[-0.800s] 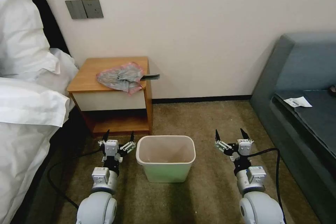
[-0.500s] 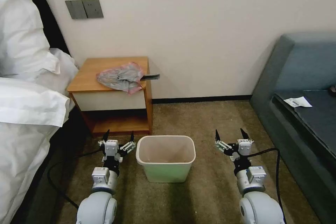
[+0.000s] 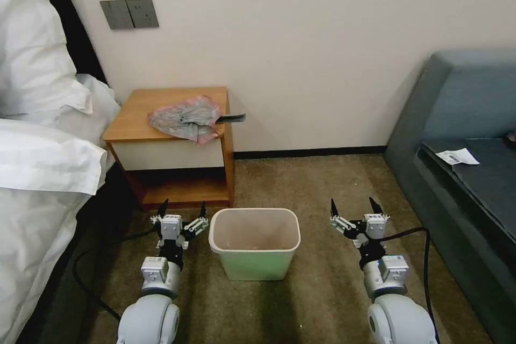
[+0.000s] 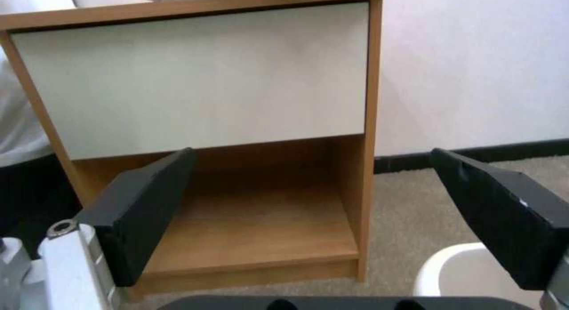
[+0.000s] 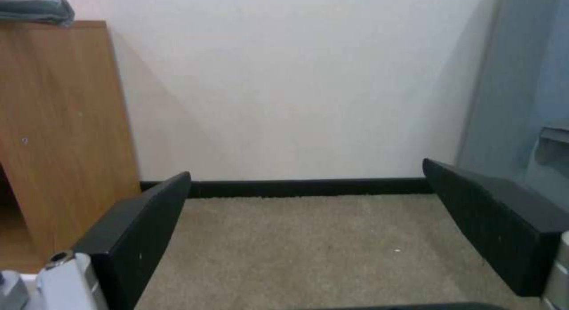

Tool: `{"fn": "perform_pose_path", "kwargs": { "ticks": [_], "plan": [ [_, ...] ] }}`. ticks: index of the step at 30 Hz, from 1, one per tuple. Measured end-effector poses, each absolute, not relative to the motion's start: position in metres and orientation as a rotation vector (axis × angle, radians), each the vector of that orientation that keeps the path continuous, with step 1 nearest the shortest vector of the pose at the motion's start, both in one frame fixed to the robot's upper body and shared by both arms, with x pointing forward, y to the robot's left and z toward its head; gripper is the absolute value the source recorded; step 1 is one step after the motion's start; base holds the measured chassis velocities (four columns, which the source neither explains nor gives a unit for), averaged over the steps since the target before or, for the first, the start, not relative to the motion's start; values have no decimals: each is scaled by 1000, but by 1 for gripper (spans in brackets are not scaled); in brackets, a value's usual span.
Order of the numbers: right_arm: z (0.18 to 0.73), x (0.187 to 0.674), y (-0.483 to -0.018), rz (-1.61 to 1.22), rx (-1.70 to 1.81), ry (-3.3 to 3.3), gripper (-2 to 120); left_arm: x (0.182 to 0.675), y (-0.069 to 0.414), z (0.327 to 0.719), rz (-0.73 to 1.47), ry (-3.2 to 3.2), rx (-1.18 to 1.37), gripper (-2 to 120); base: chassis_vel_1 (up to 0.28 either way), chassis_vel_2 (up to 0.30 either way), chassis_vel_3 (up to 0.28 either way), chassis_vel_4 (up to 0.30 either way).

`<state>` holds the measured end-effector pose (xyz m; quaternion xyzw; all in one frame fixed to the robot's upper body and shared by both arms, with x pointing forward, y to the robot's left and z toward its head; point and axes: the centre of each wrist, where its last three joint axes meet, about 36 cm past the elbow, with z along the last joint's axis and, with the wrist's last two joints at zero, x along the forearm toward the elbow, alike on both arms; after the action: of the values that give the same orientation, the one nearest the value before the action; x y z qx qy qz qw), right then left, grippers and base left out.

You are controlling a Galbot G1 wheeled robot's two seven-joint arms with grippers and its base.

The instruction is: Pick up the garbage bag from the table and place it over the trash can.

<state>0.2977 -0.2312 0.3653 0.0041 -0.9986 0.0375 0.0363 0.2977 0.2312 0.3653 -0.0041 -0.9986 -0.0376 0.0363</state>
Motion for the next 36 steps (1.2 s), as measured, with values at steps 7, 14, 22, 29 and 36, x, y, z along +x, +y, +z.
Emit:
{"fn": "perform_pose_path", "kwargs": {
  "ticks": [7, 14, 22, 29, 36],
  "plan": [
    [365, 298, -231, 115, 13, -3067, 100, 298, 231, 365, -115, -3067, -13, 99, 0, 0, 0, 0],
    [365, 298, -231, 115, 12, -3067, 100, 298, 231, 365, -115, -3067, -13, 99, 0, 0, 0, 0],
    [365, 298, -231, 115, 13, -3067, 100, 298, 231, 365, -115, -3067, -13, 99, 0, 0, 0, 0],
    [365, 297, -231, 118, 12, -3071, 100, 297, 234, 365, -111, -3071, -1, 100, 0, 0, 0, 0],
    [351, 263, -241, 196, -22, -3169, 100, 276, 296, 373, -58, -3199, 162, 100, 0, 0, 0, 0]
  ]
}}
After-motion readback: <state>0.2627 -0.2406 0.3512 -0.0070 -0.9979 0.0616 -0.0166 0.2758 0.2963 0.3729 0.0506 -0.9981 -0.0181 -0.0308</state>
